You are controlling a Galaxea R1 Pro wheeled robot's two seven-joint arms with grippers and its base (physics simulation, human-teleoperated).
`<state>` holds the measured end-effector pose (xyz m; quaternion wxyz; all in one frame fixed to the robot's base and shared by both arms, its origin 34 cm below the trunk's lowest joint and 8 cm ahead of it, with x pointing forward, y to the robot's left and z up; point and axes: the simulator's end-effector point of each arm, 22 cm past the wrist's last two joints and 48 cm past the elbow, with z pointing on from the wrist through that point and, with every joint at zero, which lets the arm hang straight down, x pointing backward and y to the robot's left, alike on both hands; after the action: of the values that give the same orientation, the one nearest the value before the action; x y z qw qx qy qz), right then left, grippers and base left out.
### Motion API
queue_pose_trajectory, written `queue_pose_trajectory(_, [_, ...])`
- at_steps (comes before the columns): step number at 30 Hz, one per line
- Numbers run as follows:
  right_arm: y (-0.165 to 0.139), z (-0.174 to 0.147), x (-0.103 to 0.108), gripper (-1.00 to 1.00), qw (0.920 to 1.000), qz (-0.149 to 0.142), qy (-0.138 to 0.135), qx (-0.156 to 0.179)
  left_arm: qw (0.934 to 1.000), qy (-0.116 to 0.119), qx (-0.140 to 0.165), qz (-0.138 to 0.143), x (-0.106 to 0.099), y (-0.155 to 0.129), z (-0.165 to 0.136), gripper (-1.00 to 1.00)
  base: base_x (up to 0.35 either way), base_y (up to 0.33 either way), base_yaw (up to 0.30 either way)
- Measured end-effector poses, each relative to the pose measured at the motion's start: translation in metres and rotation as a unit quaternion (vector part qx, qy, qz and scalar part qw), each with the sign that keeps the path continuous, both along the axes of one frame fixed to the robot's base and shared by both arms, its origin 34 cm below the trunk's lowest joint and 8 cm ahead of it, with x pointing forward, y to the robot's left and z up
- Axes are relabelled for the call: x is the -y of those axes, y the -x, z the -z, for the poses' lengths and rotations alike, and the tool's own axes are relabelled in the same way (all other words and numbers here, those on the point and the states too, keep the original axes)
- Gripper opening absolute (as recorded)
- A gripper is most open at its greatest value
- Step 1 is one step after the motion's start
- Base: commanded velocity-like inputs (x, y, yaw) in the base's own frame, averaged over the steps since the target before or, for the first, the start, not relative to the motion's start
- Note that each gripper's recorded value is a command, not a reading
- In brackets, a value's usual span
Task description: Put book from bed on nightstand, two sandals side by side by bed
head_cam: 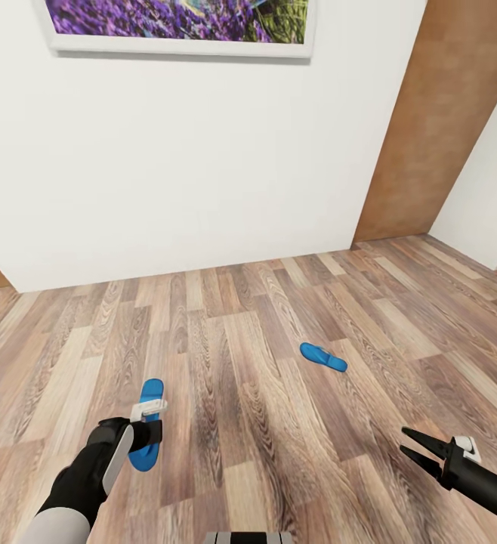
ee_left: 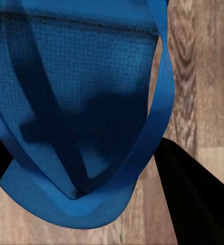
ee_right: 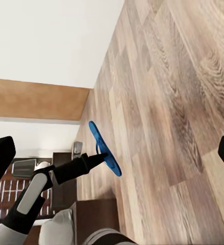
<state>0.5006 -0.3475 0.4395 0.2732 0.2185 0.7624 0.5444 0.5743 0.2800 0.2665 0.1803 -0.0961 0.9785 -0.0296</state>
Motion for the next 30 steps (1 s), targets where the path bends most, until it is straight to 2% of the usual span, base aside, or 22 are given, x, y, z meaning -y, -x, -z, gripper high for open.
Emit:
queue_pose_trajectory(8, [-0.001,-0.013,-0.001,1.0,0.9999,-0.001,0.004,0.016,0.9995,0.003,0.033,-0.001,0.001,-0.013,-0.019,-1.0,0.0,0.0,0.0])
queue_pose_trajectory(14, [0.002,-0.012,-0.001,1.0,0.9998,-0.001,0.014,0.017,0.9963,0.048,0.068,0.018,0.023,-0.024,-0.036,-1.0,0.0,0.0,0.0])
queue_pose_trajectory(15, [0.007,-0.002,0.001,1.0,0.9996,-0.004,0.026,0.007,0.9948,0.062,0.077,0.024,0.029,-0.026,-0.04,-1.0,0.0,0.0,0.0])
queue_pose_trajectory(16, [0.01,0.003,0.002,1.0,0.9994,-0.006,0.034,0.001,0.9939,0.067,0.083,0.028,0.032,-0.028,-0.044,-1.0,0.0,0.0,0.0])
queue_pose_trajectory(18, [0.027,0.032,0.01,1.0,0.9964,-0.017,0.079,-0.023,0.9909,0.083,0.099,0.037,0.039,-0.031,-0.048,-1.0,0.0,0.0,0.0])
queue_pose_trajectory(19, [0.03,0.039,0.012,1.0,0.9952,-0.02,0.092,-0.026,0.9903,0.086,0.103,0.038,0.04,-0.03,-0.048,-1.0,0.0,0.0,0.0])
queue_pose_trajectory(21, [0.044,0.061,0.022,1.0,0.989,-0.03,0.142,-0.029,0.989,0.099,0.101,0.044,0.045,-0.021,-0.037,-1.0,0.0,0.0,0.0])
queue_pose_trajectory(23, [0.052,0.075,0.028,1.0,0.9841,-0.034,0.173,-0.024,0.9877,0.116,0.092,0.05,0.052,-0.007,-0.024,-1.0,0.0,0.0,0.0])
queue_pose_trajectory(24, [0.069,0.1,0.03,1.0,0.9788,-0.035,0.2,-0.026,0.9841,0.142,0.088,0.059,0.06,0.011,-0.007,-1.0,0.0,0.0,0.0])
queue_pose_trajectory(25, [0.079,0.112,0.029,1.0,0.9768,-0.035,0.209,-0.029,0.9823,0.152,0.087,0.066,0.064,0.023,0.003,-1.0,0.0,0.0,0.0])
queue_pose_trajectory(27, [0.099,0.133,0.028,1.0,0.9719,-0.04,0.229,-0.037,0.9776,0.168,0.102,0.076,0.071,0.037,0.013,-1.0,0.0,0.0,0.0])
queue_pose_trajectory(30, [0.118,0.148,0.029,1.0,0.9689,-0.043,0.237,-0.055,0.9751,0.168,0.121,0.08,0.072,0.051,0.022,-1.0,0.0,0.0,0.0])
